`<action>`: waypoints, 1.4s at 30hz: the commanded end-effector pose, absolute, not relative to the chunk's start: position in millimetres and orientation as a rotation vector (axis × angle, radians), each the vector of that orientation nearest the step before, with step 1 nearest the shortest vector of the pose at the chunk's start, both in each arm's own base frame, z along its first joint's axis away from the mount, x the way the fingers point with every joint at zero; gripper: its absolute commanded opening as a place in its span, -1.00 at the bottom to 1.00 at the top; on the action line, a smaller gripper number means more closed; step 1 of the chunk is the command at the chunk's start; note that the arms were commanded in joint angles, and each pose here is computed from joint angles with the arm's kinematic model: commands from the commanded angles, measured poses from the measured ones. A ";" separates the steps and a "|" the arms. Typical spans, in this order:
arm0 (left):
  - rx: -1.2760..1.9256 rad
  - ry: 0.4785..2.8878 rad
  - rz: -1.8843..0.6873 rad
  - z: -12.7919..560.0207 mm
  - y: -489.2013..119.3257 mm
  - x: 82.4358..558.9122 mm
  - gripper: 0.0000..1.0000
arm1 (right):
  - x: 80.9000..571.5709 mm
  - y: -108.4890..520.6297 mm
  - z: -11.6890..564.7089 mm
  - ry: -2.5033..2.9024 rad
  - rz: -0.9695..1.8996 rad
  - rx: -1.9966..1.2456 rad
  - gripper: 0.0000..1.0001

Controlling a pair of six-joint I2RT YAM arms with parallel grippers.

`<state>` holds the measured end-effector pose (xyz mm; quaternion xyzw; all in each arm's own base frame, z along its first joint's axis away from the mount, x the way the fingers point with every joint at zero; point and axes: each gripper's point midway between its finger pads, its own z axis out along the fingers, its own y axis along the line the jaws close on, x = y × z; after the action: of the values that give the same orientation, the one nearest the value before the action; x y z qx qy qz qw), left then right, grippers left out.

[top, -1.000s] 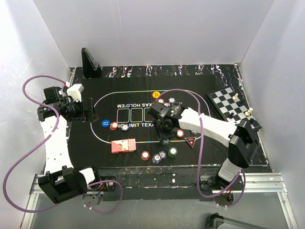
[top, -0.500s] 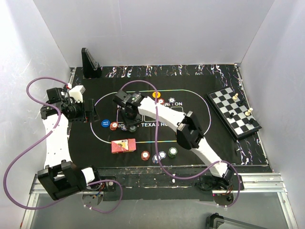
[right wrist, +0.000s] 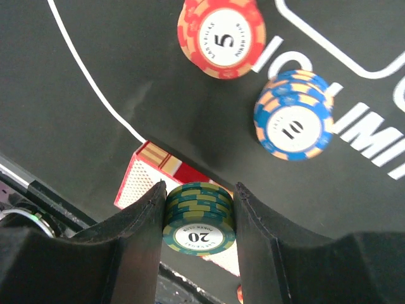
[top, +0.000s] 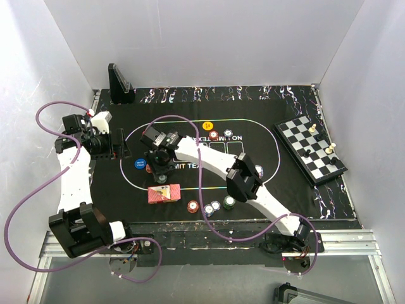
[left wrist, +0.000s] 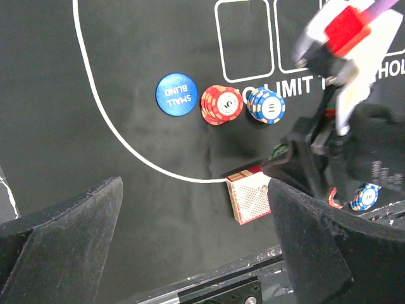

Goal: Distribute texas hold em gaming equipment

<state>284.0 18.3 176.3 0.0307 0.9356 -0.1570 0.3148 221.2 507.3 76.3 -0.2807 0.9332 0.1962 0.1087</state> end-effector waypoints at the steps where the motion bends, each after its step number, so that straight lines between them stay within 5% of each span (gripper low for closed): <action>1: 0.068 2.437 -0.424 179.1 18.6 285.5 0.99 | 217.2 530.8 64.4 2.716 0.666 -0.825 -0.55; 18: 0.064 2.443 -0.426 182.7 19.3 284.8 0.99 | 235.7 551.8 44.0 2.608 0.672 -0.821 -0.51; 29: 0.065 2.443 -0.421 185.9 19.2 283.1 1.00 | 231.1 547.9 29.6 2.643 0.651 -0.830 0.21; 42: 0.075 2.436 -0.378 195.2 21.1 275.7 1.00 | 239.7 542.4 142.6 2.430 0.729 -0.822 0.33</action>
<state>277.5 18.6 175.0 0.0191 0.9388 -0.1612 0.3039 231.6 544.3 45.9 -0.2917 0.9154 0.2290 0.1568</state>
